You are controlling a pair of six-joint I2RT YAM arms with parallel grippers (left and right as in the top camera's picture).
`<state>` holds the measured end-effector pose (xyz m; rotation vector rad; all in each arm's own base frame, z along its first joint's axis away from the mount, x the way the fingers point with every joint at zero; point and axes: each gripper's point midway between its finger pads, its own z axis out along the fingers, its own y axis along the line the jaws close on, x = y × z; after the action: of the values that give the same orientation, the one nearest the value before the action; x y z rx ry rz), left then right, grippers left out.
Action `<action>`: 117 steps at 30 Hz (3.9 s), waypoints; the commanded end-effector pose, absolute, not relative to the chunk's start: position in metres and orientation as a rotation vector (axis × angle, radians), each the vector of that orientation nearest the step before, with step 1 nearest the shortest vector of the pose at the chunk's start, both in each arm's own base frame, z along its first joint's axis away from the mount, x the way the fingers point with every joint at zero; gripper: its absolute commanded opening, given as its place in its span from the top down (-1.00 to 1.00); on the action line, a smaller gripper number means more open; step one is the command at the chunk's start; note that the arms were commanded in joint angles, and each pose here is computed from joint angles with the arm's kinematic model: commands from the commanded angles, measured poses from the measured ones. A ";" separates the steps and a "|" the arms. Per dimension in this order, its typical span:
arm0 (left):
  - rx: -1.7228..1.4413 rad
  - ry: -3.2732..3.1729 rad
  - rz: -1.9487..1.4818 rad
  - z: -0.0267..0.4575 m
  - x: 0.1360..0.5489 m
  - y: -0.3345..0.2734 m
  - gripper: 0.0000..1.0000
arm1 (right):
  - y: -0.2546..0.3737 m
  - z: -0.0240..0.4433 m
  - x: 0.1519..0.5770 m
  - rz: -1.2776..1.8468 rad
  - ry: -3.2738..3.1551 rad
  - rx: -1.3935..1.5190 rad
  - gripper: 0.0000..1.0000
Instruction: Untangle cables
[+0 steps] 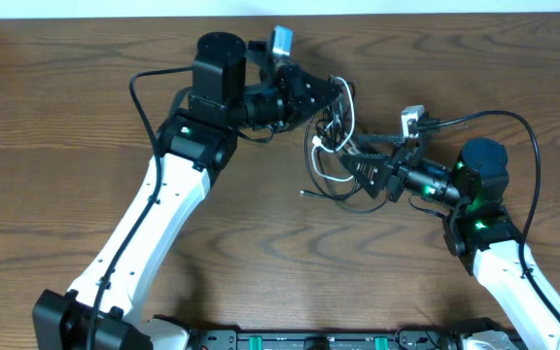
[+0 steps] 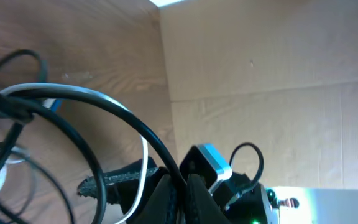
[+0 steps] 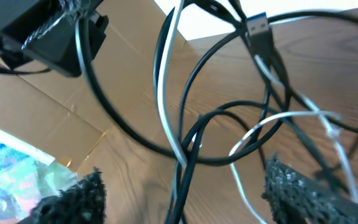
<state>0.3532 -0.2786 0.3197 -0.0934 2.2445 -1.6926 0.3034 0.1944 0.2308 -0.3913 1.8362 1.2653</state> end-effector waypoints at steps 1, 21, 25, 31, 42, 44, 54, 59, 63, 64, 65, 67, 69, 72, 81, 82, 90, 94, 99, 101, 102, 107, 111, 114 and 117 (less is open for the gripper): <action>0.003 2.212 -1.708 0.335 0.345 -0.282 0.85 | 0.197 0.231 0.303 1.253 1.824 -0.409 -0.55; 0.082 2.287 -1.746 0.326 0.319 -0.304 0.85 | 0.182 0.235 0.327 1.167 1.819 -0.227 -0.26; 0.114 2.295 -1.759 0.327 0.310 -0.312 0.85 | 0.181 0.235 0.329 1.154 1.821 -0.212 -0.08; 0.132 2.297 -1.762 0.327 0.306 -0.318 0.85 | 0.176 0.227 0.334 1.135 1.860 -0.148 0.44; 0.472 2.159 -1.579 0.320 0.306 -0.314 0.85 | 0.173 0.226 0.334 1.165 1.871 -0.114 0.98; 0.564 2.131 -1.507 0.313 0.306 -0.309 0.85 | 0.169 0.228 0.333 1.189 1.872 -0.108 0.98; 0.329 2.358 -1.162 0.259 0.340 -0.254 0.85 | 0.140 0.237 0.323 1.327 1.865 -0.109 0.98; 0.336 2.416 -1.187 0.252 0.326 -0.260 0.85 | 0.139 0.237 0.324 1.344 1.874 -0.071 0.98; 0.392 2.457 -1.206 0.247 0.308 -0.275 0.84 | 0.139 0.237 0.325 1.349 1.877 -0.058 0.98; 0.413 2.462 -1.212 0.246 0.302 -0.280 0.82 | 0.139 0.237 0.325 1.352 1.878 -0.055 0.98; 0.430 2.463 -1.217 0.246 0.299 -0.284 0.69 | 0.138 0.237 0.325 1.351 1.878 -0.055 0.98; 0.467 2.466 -1.224 0.246 0.290 -0.292 0.38 | 0.137 0.237 0.326 1.343 1.877 -0.047 0.98; 0.490 2.471 -1.231 0.245 0.285 -0.298 0.02 | 0.135 0.236 0.329 1.338 1.880 -0.012 0.98; 0.484 2.488 -1.197 0.241 0.282 -0.300 -0.25 | 0.130 0.235 0.335 1.338 1.886 0.080 0.98; 0.090 2.614 -1.002 0.221 0.302 -0.279 -0.46 | 0.110 0.232 0.355 1.384 1.866 0.480 0.98; 0.079 2.616 -1.006 0.221 0.302 -0.279 -0.46 | 0.110 0.234 0.356 1.394 1.857 0.507 0.98; 0.094 2.629 -1.022 0.220 0.294 -0.289 -0.44 | 0.121 0.264 0.360 1.485 1.733 0.528 0.98; 0.103 2.644 -1.011 0.215 0.292 -0.294 -0.38 | 0.130 0.267 0.359 1.497 1.726 0.526 0.98; 0.084 2.672 -1.019 0.210 0.287 -0.300 -0.18 | 0.130 0.268 0.362 1.486 1.701 0.579 0.98; 0.082 2.682 -1.023 0.208 0.284 -0.303 -0.15 | 0.128 0.268 0.364 1.486 1.690 0.610 0.98; 0.085 2.688 -1.024 0.207 0.282 -0.305 -0.16 | 0.127 0.268 0.365 1.486 1.685 0.619 0.98; 0.090 2.724 -1.020 0.198 0.275 -0.315 -0.15 | 0.128 0.275 0.365 1.499 1.657 0.610 0.98; 0.044 2.760 -1.009 0.187 0.274 -0.320 -0.15 | 0.129 0.281 0.364 1.517 1.633 0.600 0.98; -0.007 2.771 -1.019 0.185 0.275 -0.322 -0.15 | 0.129 0.282 0.364 1.517 1.632 0.598 0.98; -0.027 2.769 -1.028 0.186 0.276 -0.323 -0.15 | 0.129 0.282 0.364 1.517 1.632 0.599 0.98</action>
<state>0.2706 -0.3192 0.1785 0.0235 2.7876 -1.0130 0.3656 0.1295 0.2755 0.5984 1.6547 1.5134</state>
